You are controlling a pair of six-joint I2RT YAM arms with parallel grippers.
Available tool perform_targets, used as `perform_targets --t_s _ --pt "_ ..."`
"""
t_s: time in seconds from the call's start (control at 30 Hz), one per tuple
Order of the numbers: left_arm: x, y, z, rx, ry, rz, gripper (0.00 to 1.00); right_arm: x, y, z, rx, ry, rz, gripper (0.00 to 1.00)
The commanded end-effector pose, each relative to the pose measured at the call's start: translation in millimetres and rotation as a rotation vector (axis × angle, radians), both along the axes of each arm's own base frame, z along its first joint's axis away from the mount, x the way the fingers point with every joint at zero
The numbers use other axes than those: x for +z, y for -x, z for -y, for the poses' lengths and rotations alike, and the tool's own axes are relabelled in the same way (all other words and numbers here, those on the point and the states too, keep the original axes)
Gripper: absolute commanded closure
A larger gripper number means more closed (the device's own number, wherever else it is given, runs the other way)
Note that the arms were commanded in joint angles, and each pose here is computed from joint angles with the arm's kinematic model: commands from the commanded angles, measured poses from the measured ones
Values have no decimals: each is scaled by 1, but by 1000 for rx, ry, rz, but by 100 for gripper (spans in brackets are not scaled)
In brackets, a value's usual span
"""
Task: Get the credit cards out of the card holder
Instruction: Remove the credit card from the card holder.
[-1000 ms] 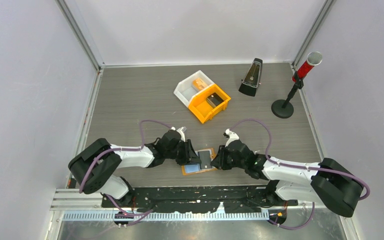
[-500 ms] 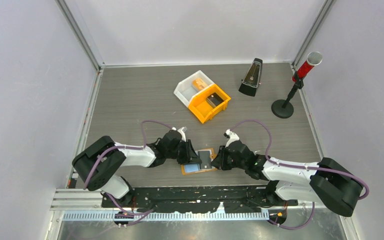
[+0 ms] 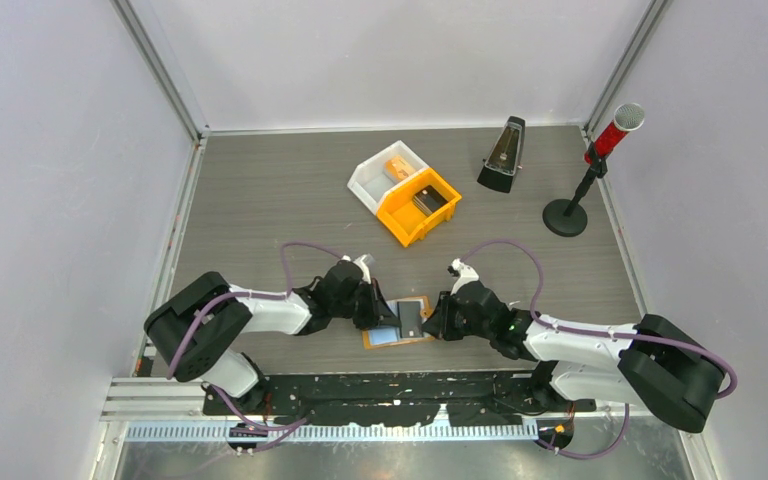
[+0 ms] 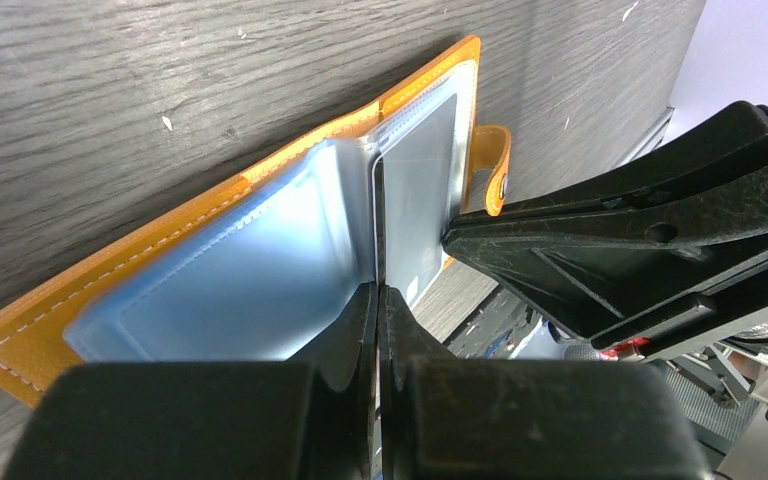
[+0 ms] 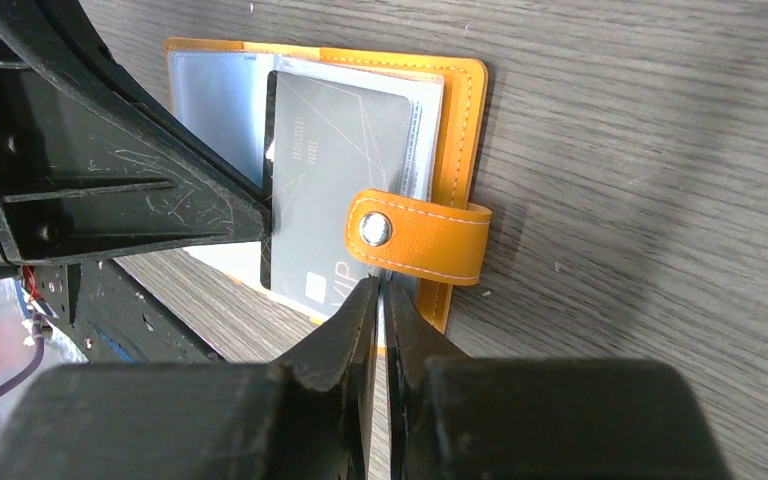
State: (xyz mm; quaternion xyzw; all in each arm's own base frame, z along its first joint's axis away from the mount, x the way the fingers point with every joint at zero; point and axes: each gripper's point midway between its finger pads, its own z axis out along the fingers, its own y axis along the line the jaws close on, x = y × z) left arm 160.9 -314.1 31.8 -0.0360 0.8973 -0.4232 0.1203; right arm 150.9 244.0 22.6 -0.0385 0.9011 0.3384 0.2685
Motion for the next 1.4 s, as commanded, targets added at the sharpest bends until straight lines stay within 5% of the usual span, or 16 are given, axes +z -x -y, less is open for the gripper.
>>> perform_targets --t_s 0.0,0.97,1.37 --pt "18 -1 8 -20 72 38 100 0 -5 -1 -21 -3 9 87" --pt "30 -6 -28 17 11 106 100 1 -7 4 -24 37 19 87" --pt "54 -14 -70 102 -149 233 100 42 -10 -5 58 14 100 83"
